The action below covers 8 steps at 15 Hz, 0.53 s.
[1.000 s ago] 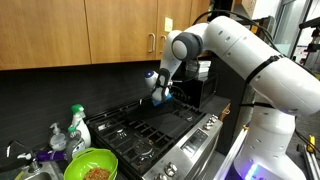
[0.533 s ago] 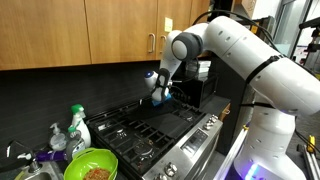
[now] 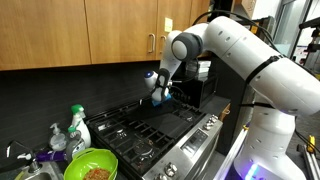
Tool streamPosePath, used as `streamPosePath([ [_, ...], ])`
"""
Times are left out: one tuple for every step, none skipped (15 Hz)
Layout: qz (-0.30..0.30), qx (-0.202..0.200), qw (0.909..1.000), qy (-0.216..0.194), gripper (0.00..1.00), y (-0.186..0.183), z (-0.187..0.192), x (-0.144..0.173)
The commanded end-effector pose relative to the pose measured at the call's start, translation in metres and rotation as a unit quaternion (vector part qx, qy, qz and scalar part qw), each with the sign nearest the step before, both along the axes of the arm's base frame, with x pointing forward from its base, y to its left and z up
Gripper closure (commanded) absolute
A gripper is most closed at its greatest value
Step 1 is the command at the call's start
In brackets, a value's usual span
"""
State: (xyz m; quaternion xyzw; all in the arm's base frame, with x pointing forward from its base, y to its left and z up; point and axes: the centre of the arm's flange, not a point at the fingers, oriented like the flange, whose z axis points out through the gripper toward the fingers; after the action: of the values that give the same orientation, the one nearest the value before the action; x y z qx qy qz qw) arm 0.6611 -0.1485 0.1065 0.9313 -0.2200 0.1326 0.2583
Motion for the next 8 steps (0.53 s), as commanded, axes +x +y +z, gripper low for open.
streamPosePath([
  [-0.005, 0.001, 1.0, -0.002, 1.0, -0.0027, 0.0009, 0.0],
  [-0.005, 0.001, 1.0, -0.003, 1.0, -0.0029, 0.0011, -0.0002],
  [-0.006, 0.002, 1.0, -0.002, 1.0, -0.0034, 0.001, 0.0],
  [-0.006, 0.002, 1.0, 0.001, 0.91, -0.0041, 0.0002, 0.0005],
  [-0.005, 0.006, 1.0, 0.003, 0.73, -0.0047, -0.0007, 0.0008],
  [-0.007, 0.006, 0.9999, 0.007, 0.68, -0.0053, -0.0014, 0.0006],
  [-0.009, 0.006, 0.9999, 0.011, 0.64, -0.0058, -0.0018, -0.0002],
  [-0.01, 0.008, 0.9998, 0.015, 0.56, -0.0065, -0.0016, -0.0017],
])
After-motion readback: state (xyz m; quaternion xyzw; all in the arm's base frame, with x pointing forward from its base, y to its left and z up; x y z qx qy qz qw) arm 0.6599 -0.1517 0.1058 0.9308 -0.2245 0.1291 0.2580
